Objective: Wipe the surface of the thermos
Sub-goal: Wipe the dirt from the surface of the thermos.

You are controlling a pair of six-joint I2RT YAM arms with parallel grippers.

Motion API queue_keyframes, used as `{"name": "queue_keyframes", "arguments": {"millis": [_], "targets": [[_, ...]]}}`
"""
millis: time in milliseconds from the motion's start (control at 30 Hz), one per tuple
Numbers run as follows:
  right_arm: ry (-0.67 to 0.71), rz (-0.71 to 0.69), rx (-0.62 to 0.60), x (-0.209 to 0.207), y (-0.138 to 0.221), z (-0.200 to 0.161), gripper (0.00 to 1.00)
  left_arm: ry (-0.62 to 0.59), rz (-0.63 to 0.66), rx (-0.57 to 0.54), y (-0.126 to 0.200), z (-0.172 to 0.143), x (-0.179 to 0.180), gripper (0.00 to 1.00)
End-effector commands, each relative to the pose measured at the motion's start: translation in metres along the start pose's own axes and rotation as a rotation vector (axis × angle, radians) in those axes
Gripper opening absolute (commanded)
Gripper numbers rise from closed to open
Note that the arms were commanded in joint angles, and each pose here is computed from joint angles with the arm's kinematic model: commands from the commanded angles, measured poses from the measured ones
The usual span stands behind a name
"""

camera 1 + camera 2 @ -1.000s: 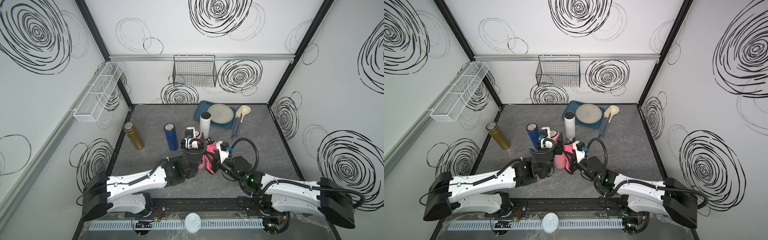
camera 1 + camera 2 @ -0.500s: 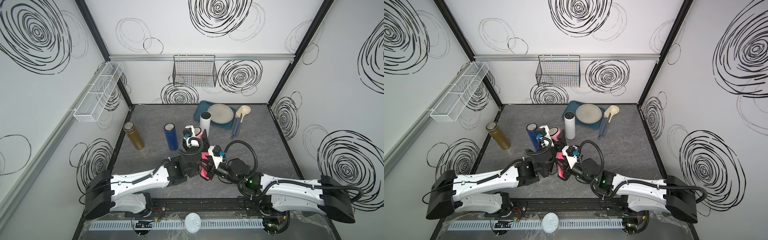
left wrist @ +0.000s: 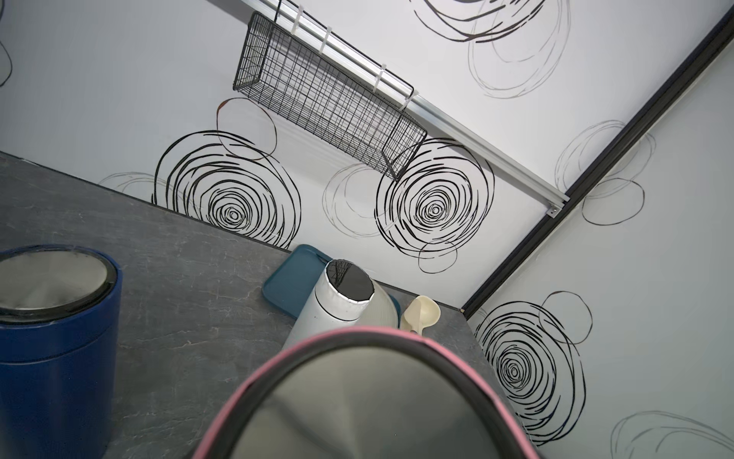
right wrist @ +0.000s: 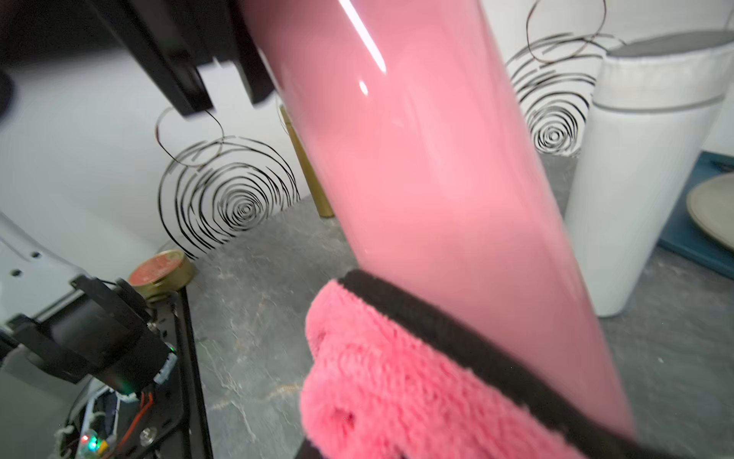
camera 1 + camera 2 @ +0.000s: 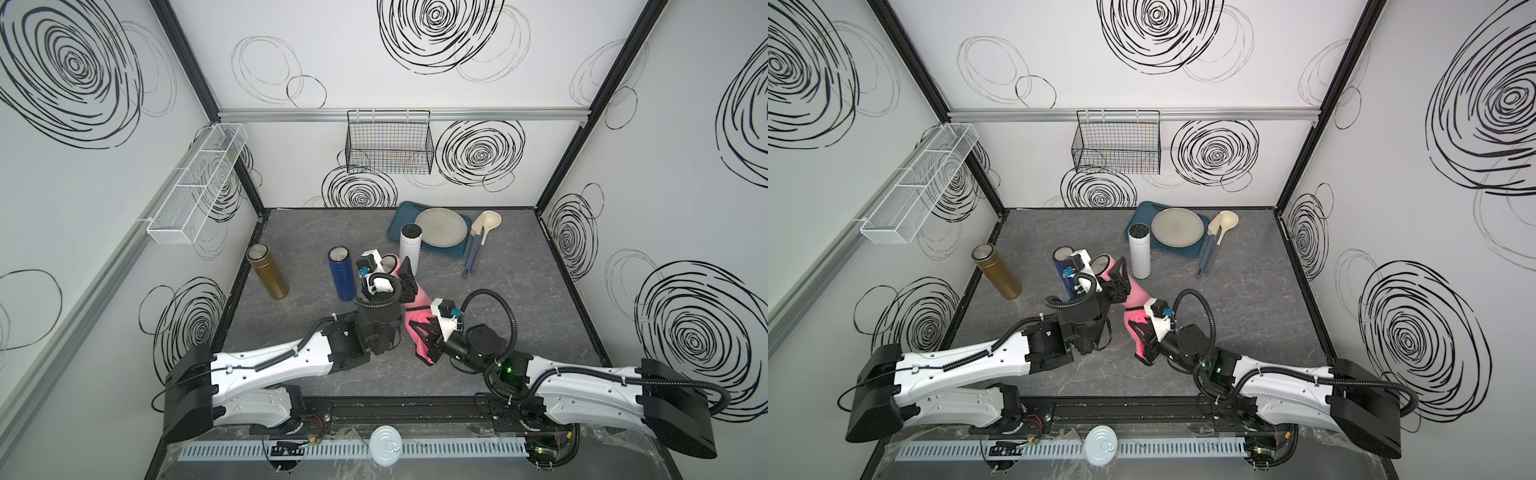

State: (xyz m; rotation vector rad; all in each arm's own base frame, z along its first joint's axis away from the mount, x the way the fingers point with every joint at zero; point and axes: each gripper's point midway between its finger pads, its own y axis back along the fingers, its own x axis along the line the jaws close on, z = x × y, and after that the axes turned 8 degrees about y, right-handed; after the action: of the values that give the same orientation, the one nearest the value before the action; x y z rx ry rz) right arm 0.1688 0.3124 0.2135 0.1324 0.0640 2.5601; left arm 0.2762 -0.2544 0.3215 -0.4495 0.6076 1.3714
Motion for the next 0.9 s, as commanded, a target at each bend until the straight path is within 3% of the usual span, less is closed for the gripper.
{"name": "queue_keyframes", "arguments": {"millis": [0,100,200,433,733,867], "targets": [[0.028,0.005,-0.151,0.004,-0.010,0.063,0.00,0.176,0.014,0.019,0.006,0.014,-0.014,0.00],[0.035,0.023,-0.137,0.010,-0.023,0.065,0.00,0.177,0.065,0.001,0.010,0.012,-0.015,0.00],[0.020,-0.018,-0.097,0.000,-0.028,0.045,0.00,0.178,0.133,-0.045,0.016,0.014,-0.011,0.00],[-0.023,-0.133,-0.063,-0.031,-0.003,0.000,0.00,0.166,0.242,-0.050,0.024,0.018,-0.012,0.00],[0.015,-0.010,-0.226,-0.002,-0.020,0.060,0.00,0.287,0.260,0.047,0.026,0.001,-0.008,0.00],[0.012,-0.028,-0.251,-0.003,-0.027,0.066,0.00,0.347,0.271,0.038,0.028,0.003,0.000,0.00]]}}
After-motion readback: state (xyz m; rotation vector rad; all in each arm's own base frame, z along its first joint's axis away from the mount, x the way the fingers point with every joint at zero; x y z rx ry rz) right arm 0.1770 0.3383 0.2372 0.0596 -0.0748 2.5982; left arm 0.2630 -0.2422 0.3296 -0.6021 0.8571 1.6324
